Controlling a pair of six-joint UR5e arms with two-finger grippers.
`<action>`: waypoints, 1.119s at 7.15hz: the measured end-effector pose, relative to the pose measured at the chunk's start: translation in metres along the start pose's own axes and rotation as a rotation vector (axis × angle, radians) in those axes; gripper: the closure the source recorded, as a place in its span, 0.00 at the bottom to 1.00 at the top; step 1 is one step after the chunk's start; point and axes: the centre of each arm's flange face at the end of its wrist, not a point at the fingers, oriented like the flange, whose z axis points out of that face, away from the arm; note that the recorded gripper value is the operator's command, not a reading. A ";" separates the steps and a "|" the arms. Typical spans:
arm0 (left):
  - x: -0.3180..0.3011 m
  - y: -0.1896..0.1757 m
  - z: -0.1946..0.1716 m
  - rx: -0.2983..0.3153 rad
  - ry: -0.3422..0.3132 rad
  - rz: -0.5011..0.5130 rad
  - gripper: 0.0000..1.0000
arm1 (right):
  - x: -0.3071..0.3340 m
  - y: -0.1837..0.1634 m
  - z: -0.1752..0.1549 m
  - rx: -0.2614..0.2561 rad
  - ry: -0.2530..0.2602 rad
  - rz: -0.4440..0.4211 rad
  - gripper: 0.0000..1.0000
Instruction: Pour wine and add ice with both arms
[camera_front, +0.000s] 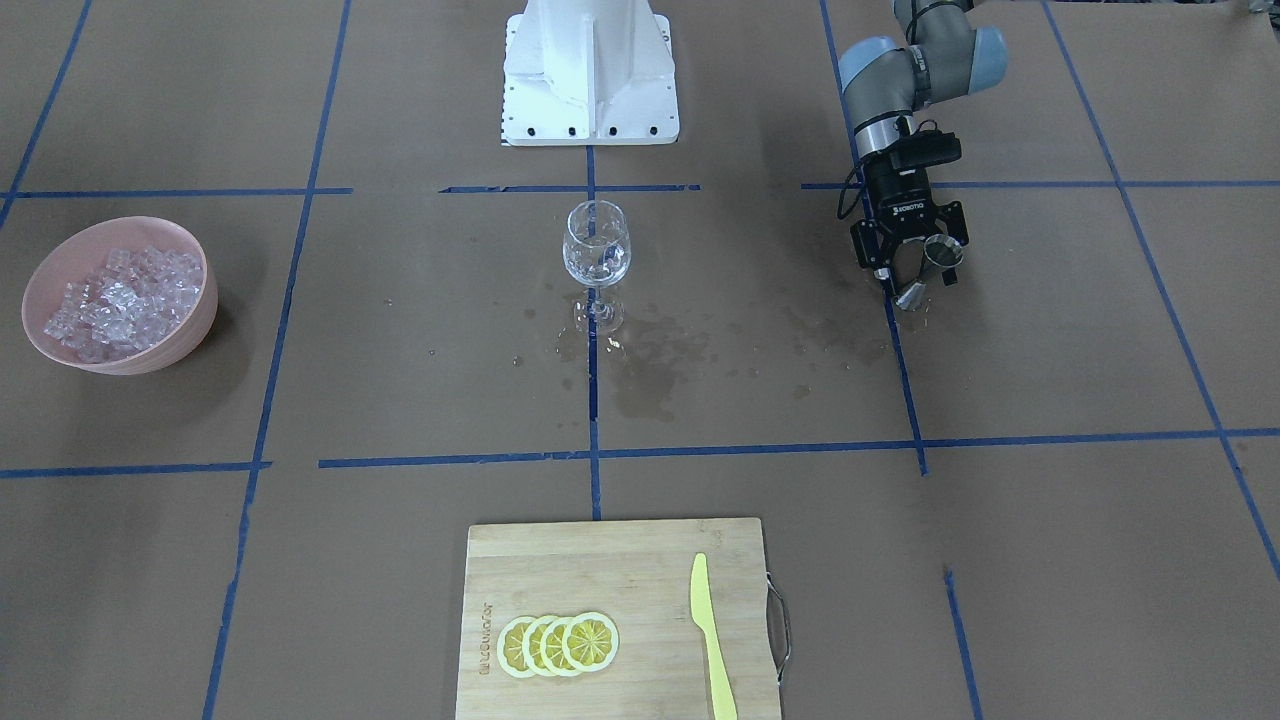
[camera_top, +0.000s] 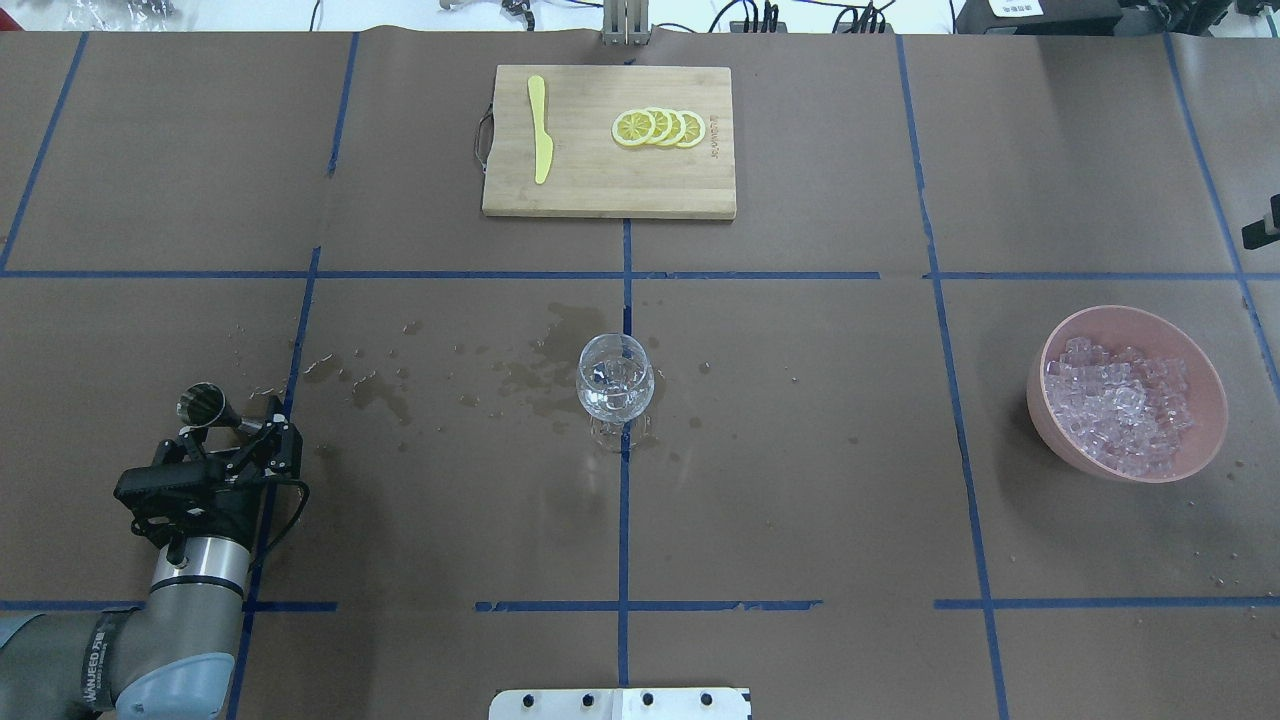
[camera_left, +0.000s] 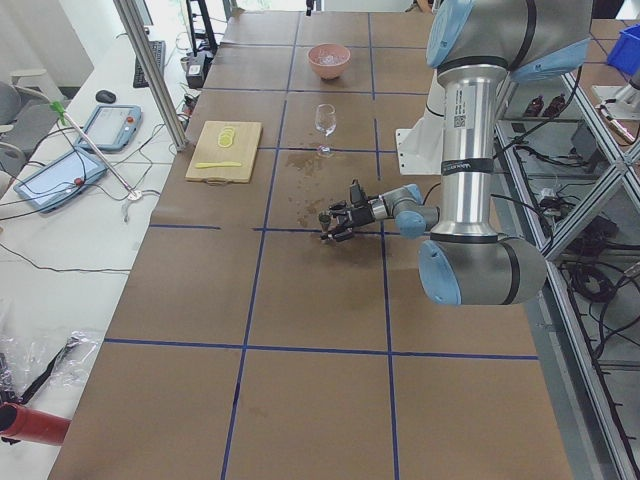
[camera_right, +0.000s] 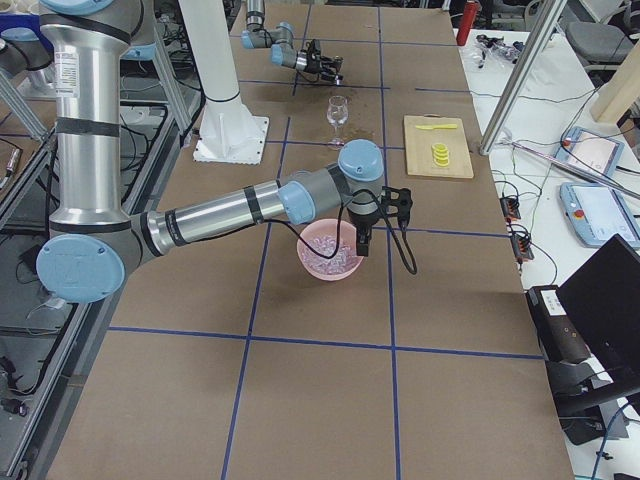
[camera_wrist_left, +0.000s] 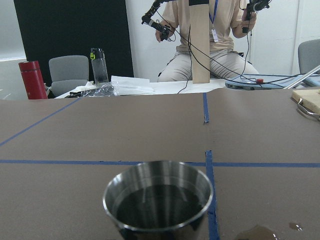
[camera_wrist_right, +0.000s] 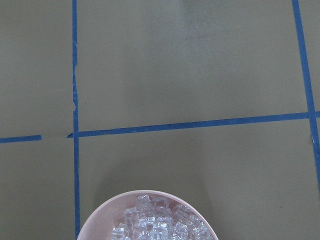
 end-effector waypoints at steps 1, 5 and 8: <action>0.000 0.000 0.000 0.001 -0.001 -0.005 0.40 | -0.003 0.001 0.000 0.000 -0.001 0.000 0.00; -0.002 0.000 0.002 0.001 -0.004 -0.009 0.89 | -0.014 0.004 -0.001 0.003 -0.005 0.000 0.00; -0.008 0.000 0.004 0.003 -0.008 -0.003 1.00 | -0.016 0.004 -0.001 0.002 -0.006 0.000 0.00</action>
